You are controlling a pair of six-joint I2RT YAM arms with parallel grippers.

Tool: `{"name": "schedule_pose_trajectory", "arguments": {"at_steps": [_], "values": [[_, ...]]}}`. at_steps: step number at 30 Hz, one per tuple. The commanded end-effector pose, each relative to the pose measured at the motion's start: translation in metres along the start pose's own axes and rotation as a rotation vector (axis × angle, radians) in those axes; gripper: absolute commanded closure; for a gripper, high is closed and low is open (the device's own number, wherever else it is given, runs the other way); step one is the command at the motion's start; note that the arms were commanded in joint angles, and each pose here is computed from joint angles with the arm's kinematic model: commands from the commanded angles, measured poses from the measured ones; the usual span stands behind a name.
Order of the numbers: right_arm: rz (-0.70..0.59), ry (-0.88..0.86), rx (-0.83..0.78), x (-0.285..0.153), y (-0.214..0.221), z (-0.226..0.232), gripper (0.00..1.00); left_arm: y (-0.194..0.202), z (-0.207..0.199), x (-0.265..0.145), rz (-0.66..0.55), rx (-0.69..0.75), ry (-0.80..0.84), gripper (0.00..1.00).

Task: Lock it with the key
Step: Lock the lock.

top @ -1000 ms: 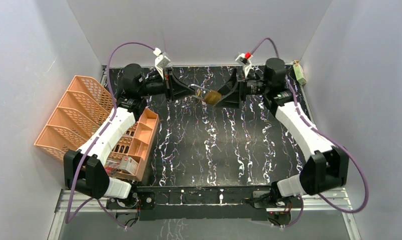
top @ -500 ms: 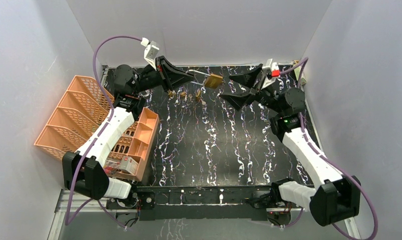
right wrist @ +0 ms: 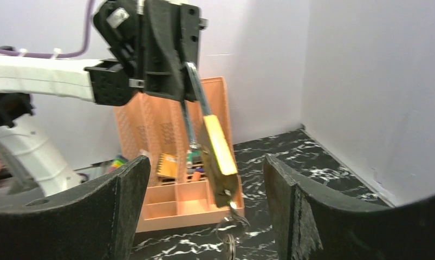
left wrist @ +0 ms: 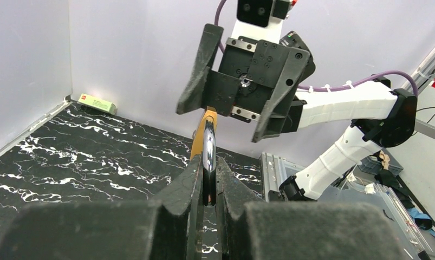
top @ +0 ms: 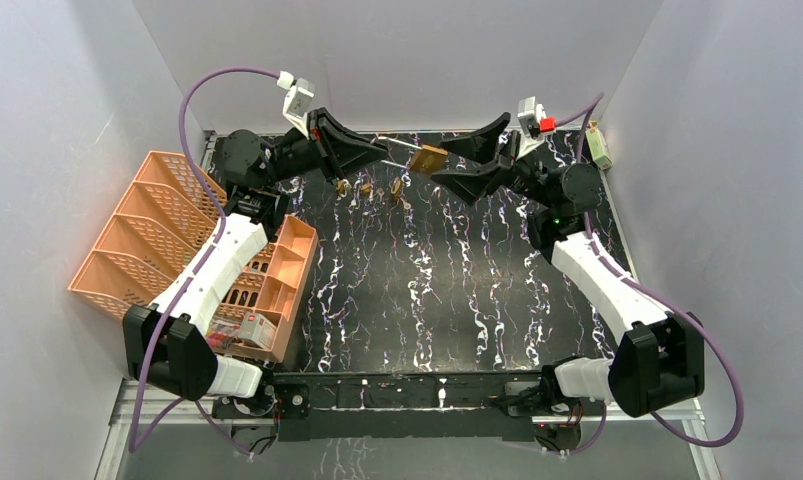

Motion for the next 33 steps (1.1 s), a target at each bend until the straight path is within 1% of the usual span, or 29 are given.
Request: {"name": "schedule_pose_trajectory", "arguments": {"at_steps": [1, 2, 4, 5, 7, 9, 10, 14, 15, 16, 17, 19, 20, 21, 22, 24, 26, 33], "values": [[-0.041, -0.132, -0.055, 0.011, -0.030, 0.031, 0.21, -0.050, -0.035, -0.001, -0.116, 0.193, 0.057, 1.00], [-0.041, -0.133, -0.046, 0.012, -0.030, 0.031, 0.26, -0.051, -0.036, -0.001, -0.117, 0.195, 0.061, 1.00], [-0.029, -0.145, -0.029, 0.017, -0.030, 0.032, 0.39, -0.052, -0.036, 0.000, -0.121, 0.198, 0.064, 1.00], [-0.023, -0.154, -0.020, 0.019, -0.031, 0.032, 0.49, -0.052, -0.036, -0.001, -0.123, 0.199, 0.063, 1.00], [-0.002, -0.183, -0.004, 0.024, -0.028, 0.032, 0.66, -0.052, -0.037, -0.001, -0.122, 0.203, 0.065, 1.00], [0.005, -0.212, 0.011, 0.030, -0.030, 0.033, 0.91, -0.049, -0.038, -0.002, -0.116, 0.198, 0.068, 1.00], [0.002, -0.222, 0.014, 0.031, -0.031, 0.034, 1.00, -0.049, -0.039, -0.002, -0.112, 0.196, 0.073, 1.00], [-0.013, -0.215, 0.003, 0.031, -0.038, 0.038, 1.00, -0.045, -0.042, -0.004, -0.083, 0.180, 0.086, 1.00], [0.001, -0.204, -0.005, 0.031, -0.041, 0.038, 1.00, -0.045, -0.043, -0.005, -0.068, 0.179, 0.086, 1.00], [0.031, -0.195, -0.005, 0.030, -0.042, 0.037, 1.00, -0.044, -0.044, -0.005, -0.047, 0.181, 0.087, 0.97], [0.061, -0.193, -0.011, 0.030, -0.043, 0.037, 1.00, -0.044, -0.045, -0.007, -0.024, 0.180, 0.083, 0.83], [0.114, -0.198, -0.008, 0.025, -0.046, 0.037, 1.00, -0.044, -0.046, -0.010, 0.017, 0.186, 0.062, 0.50], [0.136, -0.206, -0.004, 0.022, -0.047, 0.037, 1.00, -0.044, -0.046, -0.011, 0.030, 0.195, 0.047, 0.41], [0.162, -0.219, 0.007, 0.020, -0.048, 0.037, 1.00, -0.046, -0.047, -0.013, 0.037, 0.209, 0.030, 0.35], [0.186, -0.239, 0.018, 0.019, -0.049, 0.037, 1.00, -0.048, -0.047, -0.016, 0.039, 0.216, 0.010, 0.31], [0.229, -0.280, 0.040, 0.017, -0.051, 0.036, 1.00, -0.051, -0.048, -0.021, 0.040, 0.236, -0.017, 0.28], [0.247, -0.304, 0.050, 0.016, -0.053, 0.037, 1.00, -0.053, -0.049, -0.024, 0.044, 0.239, -0.024, 0.28], [0.266, -0.356, 0.046, 0.019, -0.066, 0.043, 1.00, -0.041, -0.042, -0.028, 0.130, 0.170, -0.021, 0.27]]}}
Point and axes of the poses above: each gripper's point midway between its finger pads, its own x axis out along the fingers, its own z axis along the line the jaws close on, y = z × x, the point moved 6 cm from there along -x, back along the fingers, and after that the axes turned 3 degrees about x, right-handed, at the moved point
